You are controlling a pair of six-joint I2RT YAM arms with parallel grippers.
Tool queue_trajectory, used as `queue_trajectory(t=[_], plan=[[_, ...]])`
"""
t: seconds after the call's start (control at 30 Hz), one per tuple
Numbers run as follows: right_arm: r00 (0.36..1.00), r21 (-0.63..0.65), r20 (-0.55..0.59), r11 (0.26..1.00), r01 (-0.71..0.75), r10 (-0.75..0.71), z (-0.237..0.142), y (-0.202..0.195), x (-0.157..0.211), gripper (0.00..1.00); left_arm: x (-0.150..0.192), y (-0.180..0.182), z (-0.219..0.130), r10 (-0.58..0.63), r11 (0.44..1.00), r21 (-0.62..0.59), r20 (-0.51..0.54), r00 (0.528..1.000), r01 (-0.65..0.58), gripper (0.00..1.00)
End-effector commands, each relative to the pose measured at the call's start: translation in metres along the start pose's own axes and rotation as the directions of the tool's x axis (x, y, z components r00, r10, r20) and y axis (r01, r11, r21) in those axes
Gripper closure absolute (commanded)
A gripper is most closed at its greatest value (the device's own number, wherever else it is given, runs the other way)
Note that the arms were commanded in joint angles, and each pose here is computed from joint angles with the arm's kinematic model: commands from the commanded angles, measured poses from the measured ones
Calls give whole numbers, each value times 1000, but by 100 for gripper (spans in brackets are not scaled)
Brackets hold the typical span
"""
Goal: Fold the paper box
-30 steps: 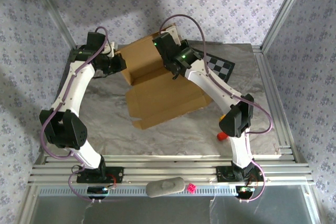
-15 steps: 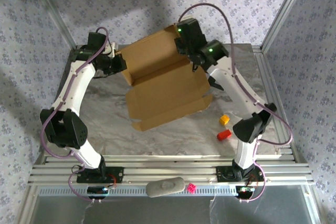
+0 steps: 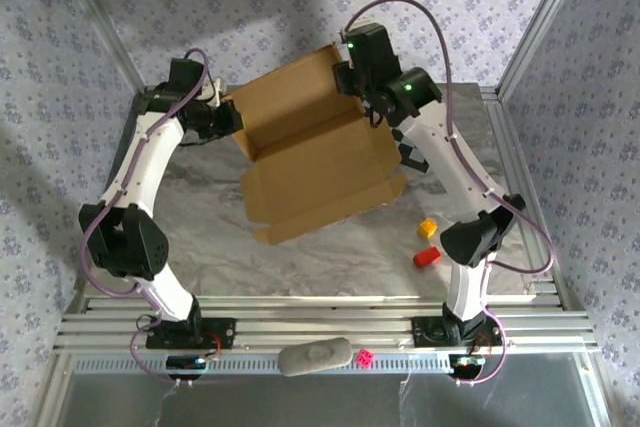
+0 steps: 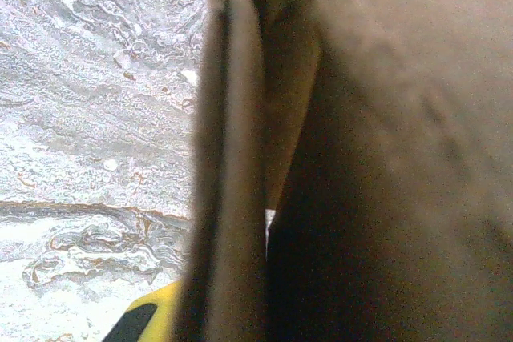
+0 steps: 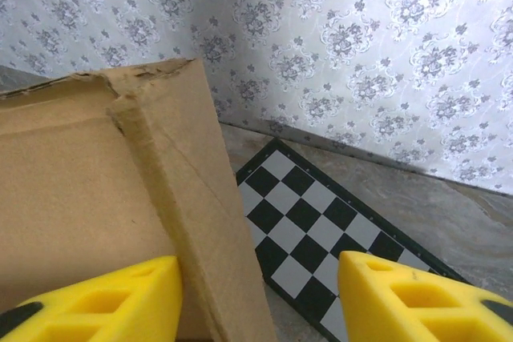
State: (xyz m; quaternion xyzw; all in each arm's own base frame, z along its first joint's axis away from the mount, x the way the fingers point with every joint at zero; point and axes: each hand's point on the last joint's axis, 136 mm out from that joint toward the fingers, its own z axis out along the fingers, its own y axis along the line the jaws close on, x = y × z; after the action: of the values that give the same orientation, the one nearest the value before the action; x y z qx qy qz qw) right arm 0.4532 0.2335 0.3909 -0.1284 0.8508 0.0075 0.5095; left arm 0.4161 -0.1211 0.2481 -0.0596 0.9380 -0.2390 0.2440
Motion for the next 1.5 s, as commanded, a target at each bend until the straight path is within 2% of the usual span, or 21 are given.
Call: queue_trajectory(t=[0.0,0.17,0.3,0.4,0.53,0.67,0.73,0.87,0.93,1.0,1.1,1.23,1.37,1.47], plan=[[998,97,-23,993,68,-66,8,-6,5,59,-5,-9,-7,6,1000,22,12,1000,-6,100],[988,257,-40,954,155,-150,15,-12,9,77,-6,-8,-7,4,1000,18,10,1000,-5,100],[981,383,-49,904,192,-188,11,-20,8,100,-6,-7,-7,4,1000,11,7,1000,-4,100],[969,456,-50,858,236,-240,7,-20,6,100,-7,-5,-7,-4,1000,0,7,1000,4,100],[954,482,-54,829,285,-296,2,-10,7,100,-8,-5,-6,-48,999,-4,11,999,48,100],[958,475,-31,839,265,-285,-6,-7,1,100,-9,-7,-4,-63,998,-6,19,998,64,100],[966,439,-8,868,234,-257,-10,-7,-4,100,-8,-8,-3,-65,998,-7,19,998,66,100],[984,336,48,930,146,-171,-24,-2,-17,48,-8,-7,-2,-78,997,-16,20,997,78,100],[990,255,93,964,79,-106,-38,2,-29,34,-8,-6,-2,-88,996,-21,23,996,88,100],[990,191,136,981,19,-46,-54,2,-40,27,-8,-5,-2,-97,995,-24,29,995,98,100],[982,77,176,993,-88,73,-76,-3,-52,23,-10,-4,-1,-117,993,-25,44,992,118,100],[957,-46,144,968,-247,251,-97,-20,-49,22,-13,-2,-1,-158,987,-21,64,985,160,100],[904,-129,63,901,-413,423,-102,-45,-27,22,-19,4,-3,-229,973,-9,101,968,231,100],[833,-196,8,817,-542,554,-107,-65,-6,23,-24,11,-6,-295,955,3,135,946,298,100]])
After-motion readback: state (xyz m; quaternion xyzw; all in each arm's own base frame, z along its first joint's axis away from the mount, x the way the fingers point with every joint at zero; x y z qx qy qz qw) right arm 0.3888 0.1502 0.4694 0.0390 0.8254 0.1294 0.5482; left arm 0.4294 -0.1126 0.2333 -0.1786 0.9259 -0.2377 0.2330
